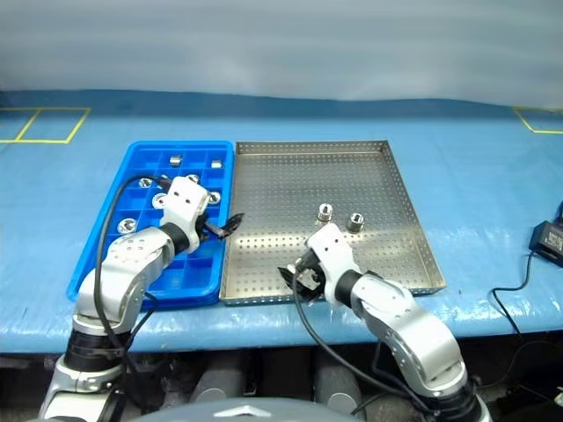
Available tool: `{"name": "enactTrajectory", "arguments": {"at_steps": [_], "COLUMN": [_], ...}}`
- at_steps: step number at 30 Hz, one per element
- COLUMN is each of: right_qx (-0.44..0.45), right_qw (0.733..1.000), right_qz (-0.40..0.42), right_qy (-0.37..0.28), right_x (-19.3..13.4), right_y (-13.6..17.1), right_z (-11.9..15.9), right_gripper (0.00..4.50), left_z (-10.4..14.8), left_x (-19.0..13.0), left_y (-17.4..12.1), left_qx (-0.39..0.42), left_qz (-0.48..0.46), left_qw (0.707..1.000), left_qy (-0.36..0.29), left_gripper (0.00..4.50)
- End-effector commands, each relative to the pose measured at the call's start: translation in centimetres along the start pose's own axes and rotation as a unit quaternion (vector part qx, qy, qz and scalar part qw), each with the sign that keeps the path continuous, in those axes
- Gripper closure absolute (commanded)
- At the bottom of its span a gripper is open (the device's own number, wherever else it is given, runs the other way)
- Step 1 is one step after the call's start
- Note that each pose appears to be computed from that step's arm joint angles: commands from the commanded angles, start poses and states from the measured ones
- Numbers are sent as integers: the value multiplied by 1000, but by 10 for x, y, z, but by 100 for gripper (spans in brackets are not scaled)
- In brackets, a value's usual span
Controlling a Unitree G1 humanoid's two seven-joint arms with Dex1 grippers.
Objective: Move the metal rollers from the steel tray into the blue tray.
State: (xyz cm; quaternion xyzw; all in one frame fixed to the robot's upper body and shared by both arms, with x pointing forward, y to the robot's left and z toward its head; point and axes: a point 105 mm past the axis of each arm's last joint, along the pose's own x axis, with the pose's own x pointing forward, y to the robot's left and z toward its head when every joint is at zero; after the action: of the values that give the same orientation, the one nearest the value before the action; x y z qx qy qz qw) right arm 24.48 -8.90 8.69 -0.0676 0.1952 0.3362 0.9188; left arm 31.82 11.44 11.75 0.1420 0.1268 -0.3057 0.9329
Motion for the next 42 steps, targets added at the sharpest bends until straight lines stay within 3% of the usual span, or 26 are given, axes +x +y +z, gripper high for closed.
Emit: {"name": "enactTrajectory", "arguments": {"at_steps": [1,5,11,42], "right_qx": [-6,0,12,10], "right_qw": [999,999,998,998], "right_qz": [-27,-52,-65,-57], "right_qy": [-16,-12,-16,-18], "right_x": [-15,-21,-24,-18], "right_y": [-7,-12,-10,-7], "right_z": [7,3,2,3], "right_gripper": [0,0,0,0], "left_z": [11,3,-2,-20], "left_x": [3,4,3,0], "left_y": [-31,-56,-69,-76], "left_qx": [38,71,78,83], "left_qz": [-108,-199,-251,-270], "left_qw": [993,977,964,957], "left_qy": [-10,17,31,62], "left_gripper": [3,3,3,3]}}
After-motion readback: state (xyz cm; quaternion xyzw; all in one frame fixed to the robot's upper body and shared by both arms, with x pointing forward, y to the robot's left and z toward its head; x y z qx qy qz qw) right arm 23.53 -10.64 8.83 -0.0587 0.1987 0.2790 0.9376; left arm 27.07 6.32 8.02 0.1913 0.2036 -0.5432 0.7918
